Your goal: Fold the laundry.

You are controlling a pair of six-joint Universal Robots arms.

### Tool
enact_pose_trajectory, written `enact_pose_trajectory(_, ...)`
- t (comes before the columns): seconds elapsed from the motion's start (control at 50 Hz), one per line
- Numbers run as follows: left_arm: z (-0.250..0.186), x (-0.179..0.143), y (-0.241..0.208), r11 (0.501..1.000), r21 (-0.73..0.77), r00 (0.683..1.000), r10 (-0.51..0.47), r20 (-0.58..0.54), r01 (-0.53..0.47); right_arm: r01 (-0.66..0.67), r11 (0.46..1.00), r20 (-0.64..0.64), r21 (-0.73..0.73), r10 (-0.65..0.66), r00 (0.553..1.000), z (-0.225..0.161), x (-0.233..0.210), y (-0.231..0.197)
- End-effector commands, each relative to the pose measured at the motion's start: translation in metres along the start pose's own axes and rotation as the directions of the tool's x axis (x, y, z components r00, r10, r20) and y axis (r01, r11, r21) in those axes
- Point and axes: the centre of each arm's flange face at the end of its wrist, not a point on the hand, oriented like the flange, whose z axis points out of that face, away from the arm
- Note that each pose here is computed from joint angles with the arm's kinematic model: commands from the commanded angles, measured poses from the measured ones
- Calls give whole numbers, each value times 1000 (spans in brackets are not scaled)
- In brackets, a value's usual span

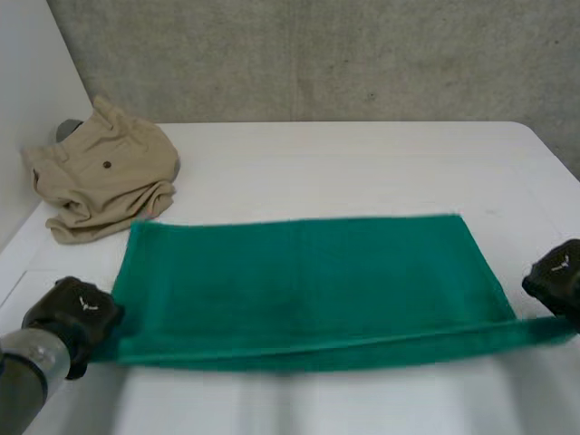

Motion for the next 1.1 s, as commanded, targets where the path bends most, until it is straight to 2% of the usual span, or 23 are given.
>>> enact_pose_trajectory(0.02, 32, -24, -25, 983, 150, 981, -129, 144, 107, -76, 991, -108, 106, 88, 990, 29, 11, -12)
enact_pose_trajectory(0.14, 61, -24, -47, 958, 211, 968, -223, 114, 196, -76, 975, -117, 208, 101, 988, 54, 3, -43)
enact_pose_trajectory(0.3, 110, -27, -67, 933, 244, 949, -297, 107, 265, -46, 964, -261, 260, 117, 958, 99, 13, -64)
enact_pose_trajectory(0.52, 170, -41, -85, 935, 236, 920, -317, 230, 264, -46, 967, -354, 251, 136, 925, 149, 22, -79)
enact_pose_trajectory(0.68, 184, -38, -86, 941, 222, 917, -310, 250, 257, -29, 952, -410, 305, 159, 898, 160, 28, -90)
enact_pose_trajectory(0.8, 181, -23, -91, 945, 228, 935, -282, 214, 233, -47, 943, -415, 330, 190, 890, 160, 24, -99)
enact_pose_trajectory(0.88, 176, -17, -97, 945, 240, 939, -272, 208, 221, -108, 924, -408, 368, 265, 874, 148, 32, -101)
enact_pose_trajectory(1.02, 156, -22, -97, 942, 245, 936, -283, 209, 230, -235, 835, -352, 497, 441, 826, 90, 48, -105)
enact_pose_trajectory(1.1, 132, -22, -92, 941, 244, 939, -283, 194, 233, -253, 817, -301, 518, 451, 840, 68, 47, -95)
